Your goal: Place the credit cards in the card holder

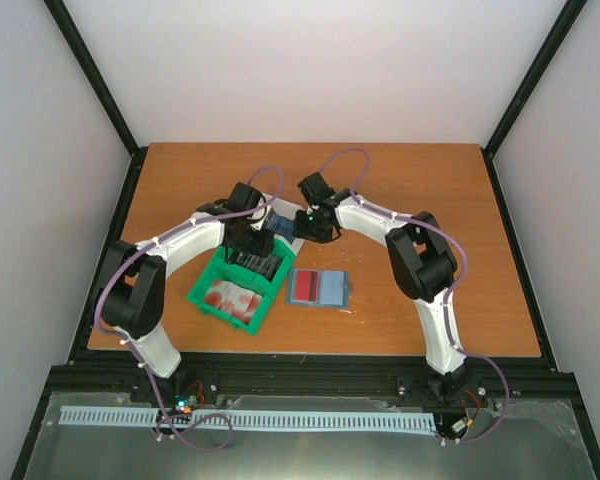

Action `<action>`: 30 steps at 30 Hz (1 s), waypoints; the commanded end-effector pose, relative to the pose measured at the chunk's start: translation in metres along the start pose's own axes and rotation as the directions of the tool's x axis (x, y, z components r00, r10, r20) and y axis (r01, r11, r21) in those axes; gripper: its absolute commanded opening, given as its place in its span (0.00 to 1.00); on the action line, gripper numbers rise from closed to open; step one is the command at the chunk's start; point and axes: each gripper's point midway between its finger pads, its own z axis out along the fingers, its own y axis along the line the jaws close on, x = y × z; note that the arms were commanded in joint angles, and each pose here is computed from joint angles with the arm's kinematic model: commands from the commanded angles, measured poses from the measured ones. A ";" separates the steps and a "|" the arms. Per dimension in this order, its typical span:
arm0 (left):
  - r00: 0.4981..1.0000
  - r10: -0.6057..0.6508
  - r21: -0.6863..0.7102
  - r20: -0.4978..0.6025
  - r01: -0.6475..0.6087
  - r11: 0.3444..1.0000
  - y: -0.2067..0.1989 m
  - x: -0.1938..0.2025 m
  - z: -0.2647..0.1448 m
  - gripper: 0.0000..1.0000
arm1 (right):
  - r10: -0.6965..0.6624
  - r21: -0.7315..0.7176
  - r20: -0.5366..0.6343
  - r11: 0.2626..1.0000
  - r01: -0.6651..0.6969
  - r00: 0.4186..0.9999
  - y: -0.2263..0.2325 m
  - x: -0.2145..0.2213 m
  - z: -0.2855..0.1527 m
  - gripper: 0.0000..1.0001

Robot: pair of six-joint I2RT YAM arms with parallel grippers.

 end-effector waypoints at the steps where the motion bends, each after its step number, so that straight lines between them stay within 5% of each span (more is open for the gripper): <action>1: 0.999 0.036 -0.165 -0.012 -0.037 0.986 0.024 -0.004 -0.009 0.56 | -0.083 0.066 0.054 0.995 0.079 0.995 -0.010 -0.025 0.004 0.40; 13: 0.993 -0.082 -0.272 -0.083 0.056 0.961 0.045 0.013 0.008 0.35 | -0.104 0.042 0.011 0.994 0.103 0.995 -0.008 -0.013 0.014 0.40; 20: 0.987 -0.160 -0.297 -0.003 0.152 0.943 0.047 -0.001 -0.009 0.34 | -0.123 0.048 -0.003 0.991 0.123 0.992 -0.007 -0.005 0.016 0.40; 30: 0.984 -0.177 -0.339 -0.027 0.158 0.928 0.055 0.002 0.004 0.28 | -0.146 0.068 -0.017 0.987 0.147 0.989 -0.014 0.003 0.018 0.40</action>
